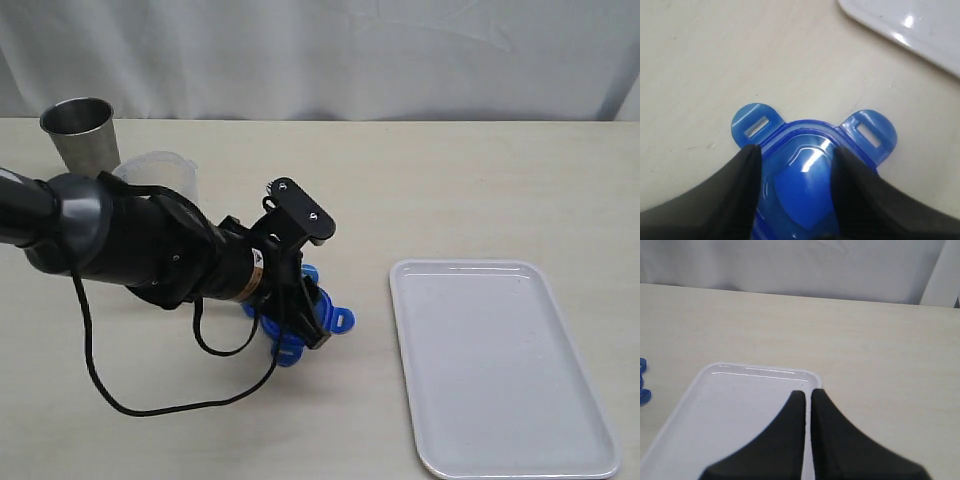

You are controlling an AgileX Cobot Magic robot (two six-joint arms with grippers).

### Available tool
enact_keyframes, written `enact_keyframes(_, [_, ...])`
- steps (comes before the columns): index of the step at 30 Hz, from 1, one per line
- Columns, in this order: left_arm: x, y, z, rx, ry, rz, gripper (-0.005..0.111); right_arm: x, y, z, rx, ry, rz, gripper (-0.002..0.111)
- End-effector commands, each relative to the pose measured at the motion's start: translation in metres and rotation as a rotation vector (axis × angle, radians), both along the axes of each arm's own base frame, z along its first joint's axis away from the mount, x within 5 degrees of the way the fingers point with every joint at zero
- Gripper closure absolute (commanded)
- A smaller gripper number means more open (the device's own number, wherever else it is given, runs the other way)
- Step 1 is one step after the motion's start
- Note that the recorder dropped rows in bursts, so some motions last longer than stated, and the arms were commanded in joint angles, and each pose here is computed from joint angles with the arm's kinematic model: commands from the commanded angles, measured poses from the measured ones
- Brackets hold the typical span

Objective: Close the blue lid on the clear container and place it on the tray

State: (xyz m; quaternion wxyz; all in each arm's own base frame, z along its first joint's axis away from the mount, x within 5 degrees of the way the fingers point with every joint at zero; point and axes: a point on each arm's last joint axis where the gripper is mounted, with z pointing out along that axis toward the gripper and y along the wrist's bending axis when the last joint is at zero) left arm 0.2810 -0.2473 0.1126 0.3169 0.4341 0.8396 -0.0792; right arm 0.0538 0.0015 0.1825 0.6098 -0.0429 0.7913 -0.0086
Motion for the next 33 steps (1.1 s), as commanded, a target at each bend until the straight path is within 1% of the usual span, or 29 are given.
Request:
enact_keyframes(1, [0.005, 0.004, -0.012, 0.054, -0.022, 0.039, 0.059, 0.0, 0.0, 0.0, -0.005, -0.005, 0.002, 0.104])
enact_keyframes(3, [0.005, 0.005, -0.018, 0.07, -0.014, 0.044, 0.064, 0.0, 0.0, 0.0, -0.005, -0.005, 0.002, 0.104])
enact_keyframes(6, [0.004, 0.005, -0.026, 0.082, 0.005, 0.033, 0.076, 0.0, 0.0, 0.0, -0.005, -0.005, 0.002, 0.104])
enact_keyframes(12, [0.002, 0.003, -0.027, 0.073, 0.022, 0.013, 0.097, 0.0, 0.0, 0.0, -0.005, -0.005, 0.002, 0.104])
enact_keyframes(16, [-0.002, 0.004, -0.029, 0.072, 0.042, -0.005, 0.106, 0.0, 0.0, 0.0, -0.005, -0.005, 0.002, 0.104])
enact_keyframes(18, [-0.005, 0.007, -0.027, 0.084, 0.035, -0.013, 0.107, 0.0, 0.0, 0.0, -0.005, -0.005, 0.002, 0.104])
enact_keyframes(22, [-0.005, 0.013, -0.014, 0.101, -0.022, -0.002, 0.107, 0.0, 0.0, 0.0, -0.005, -0.005, 0.002, 0.104])
enact_keyframes(28, [-0.017, 0.01, -0.017, 0.064, 0.05, -0.087, 0.107, 0.0, 0.0, 0.0, -0.005, -0.005, 0.002, 0.104])
enact_keyframes(30, [-0.018, 0.012, -0.019, 0.075, 0.051, -0.087, 0.107, 0.0, 0.0, 0.0, -0.005, -0.005, 0.002, 0.104])
enact_keyframes(33, [-0.017, 0.016, -0.021, 0.119, 0.018, -0.089, 0.107, 0.0, 0.0, 0.0, -0.005, -0.005, 0.002, 0.104])
